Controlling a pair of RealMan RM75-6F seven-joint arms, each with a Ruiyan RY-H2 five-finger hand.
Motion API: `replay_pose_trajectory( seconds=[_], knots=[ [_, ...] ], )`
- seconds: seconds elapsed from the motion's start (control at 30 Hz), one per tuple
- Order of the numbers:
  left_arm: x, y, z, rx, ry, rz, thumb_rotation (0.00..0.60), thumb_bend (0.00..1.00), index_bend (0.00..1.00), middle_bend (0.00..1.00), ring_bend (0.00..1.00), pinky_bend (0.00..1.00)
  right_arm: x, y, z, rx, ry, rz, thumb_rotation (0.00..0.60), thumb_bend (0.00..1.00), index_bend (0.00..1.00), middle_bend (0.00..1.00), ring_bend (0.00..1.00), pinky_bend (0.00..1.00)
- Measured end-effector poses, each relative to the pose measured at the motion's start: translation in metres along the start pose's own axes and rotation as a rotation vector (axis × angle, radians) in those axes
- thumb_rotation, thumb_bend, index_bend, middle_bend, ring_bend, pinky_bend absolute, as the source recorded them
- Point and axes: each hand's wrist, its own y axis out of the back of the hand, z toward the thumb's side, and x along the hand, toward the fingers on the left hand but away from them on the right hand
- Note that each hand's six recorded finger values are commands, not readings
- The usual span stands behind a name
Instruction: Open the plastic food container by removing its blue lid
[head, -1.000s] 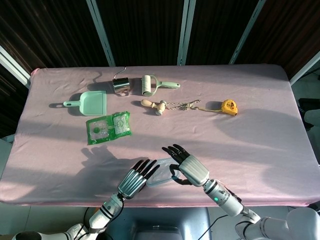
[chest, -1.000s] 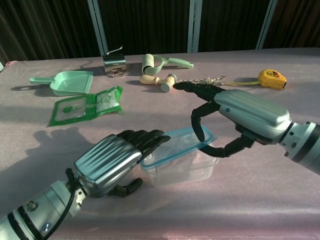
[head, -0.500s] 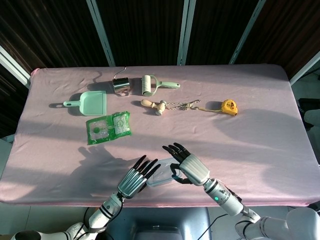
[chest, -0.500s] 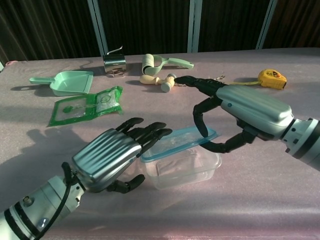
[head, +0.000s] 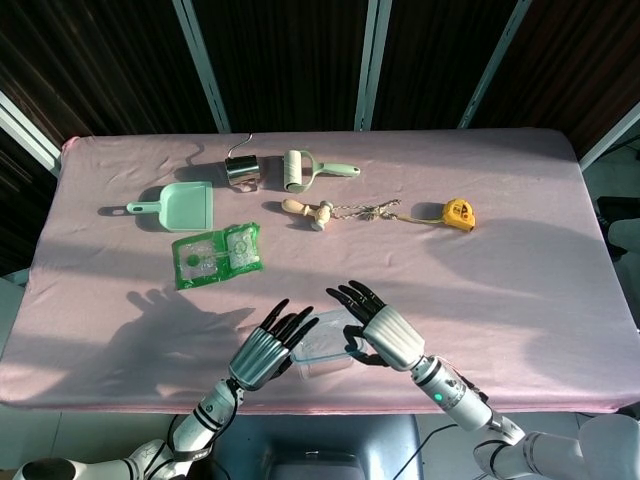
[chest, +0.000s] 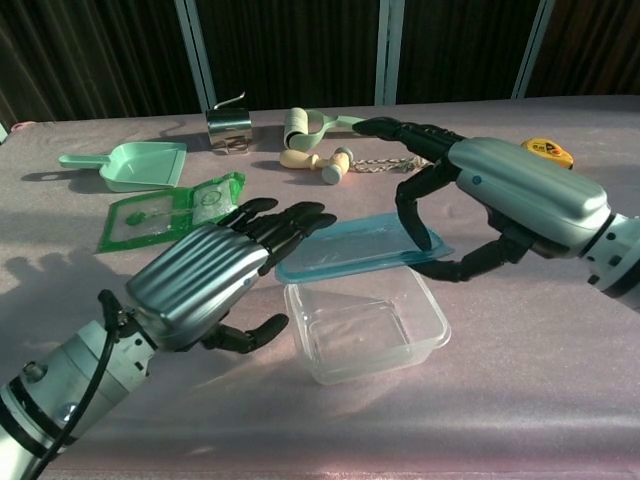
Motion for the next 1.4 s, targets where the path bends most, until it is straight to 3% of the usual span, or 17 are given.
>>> replay_pose_trajectory(
  seconds=[0.23, 0.4, 0.63, 0.8, 0.93, 0.97, 1.03, 1.13, 1.27, 1.4],
  knots=[
    [0.001, 0.014, -0.016, 0.016, 0.031, 0.036, 0.600, 0.34, 0.00, 0.00, 0.00, 0.00, 0.001, 0.017, -0.013, 0.054, -0.029, -0.029, 0.600, 0.61, 0.82, 0.13, 0.00, 0.00],
    [-0.006, 0.023, -0.031, 0.041, 0.054, 0.050, 0.600, 0.34, 0.00, 0.00, 0.00, 0.00, 0.004, 0.025, -0.039, 0.104, -0.102, -0.030, 0.600, 0.61, 0.82, 0.13, 0.00, 0.00],
    [-0.016, 0.030, -0.051, 0.069, 0.091, 0.053, 0.600, 0.34, 0.00, 0.00, 0.00, 0.00, 0.010, 0.027, -0.083, 0.212, -0.213, -0.001, 0.600, 0.61, 0.80, 0.13, 0.00, 0.00],
    [-0.020, 0.032, -0.057, 0.074, 0.107, 0.055, 0.600, 0.34, 0.00, 0.00, 0.00, 0.00, 0.013, 0.014, -0.108, 0.254, -0.279, 0.053, 0.600, 0.61, 0.77, 0.13, 0.00, 0.00],
    [-0.024, 0.032, -0.060, 0.076, 0.114, 0.051, 0.600, 0.34, 0.00, 0.00, 0.00, 0.00, 0.015, -0.001, -0.116, 0.276, -0.304, 0.107, 0.600, 0.60, 0.60, 0.13, 0.00, 0.00],
    [-0.025, 0.033, -0.061, 0.075, 0.115, 0.052, 0.600, 0.34, 0.00, 0.00, 0.00, 0.00, 0.016, -0.006, -0.118, 0.274, -0.310, 0.126, 0.600, 0.60, 0.53, 0.13, 0.00, 0.00],
    [-0.027, 0.033, -0.061, 0.074, 0.117, 0.053, 0.600, 0.34, 0.00, 0.00, 0.00, 0.00, 0.018, -0.011, -0.119, 0.267, -0.318, 0.151, 0.600, 0.55, 0.27, 0.10, 0.00, 0.00],
    [-0.030, 0.035, -0.062, 0.074, 0.119, 0.057, 0.600, 0.34, 0.00, 0.00, 0.00, 0.00, 0.021, -0.016, -0.122, 0.254, -0.331, 0.180, 0.600, 0.40, 0.05, 0.03, 0.00, 0.00],
    [-0.036, 0.035, -0.064, 0.071, 0.125, 0.048, 0.600, 0.34, 0.00, 0.00, 0.00, 0.00, 0.028, -0.017, -0.126, 0.245, -0.359, 0.220, 0.600, 0.24, 0.00, 0.00, 0.00, 0.00],
    [-0.045, 0.034, -0.070, 0.060, 0.144, 0.031, 0.600, 0.34, 0.00, 0.00, 0.00, 0.01, 0.038, -0.014, -0.127, 0.251, -0.391, 0.258, 0.600, 0.17, 0.00, 0.00, 0.00, 0.00]
  ],
)
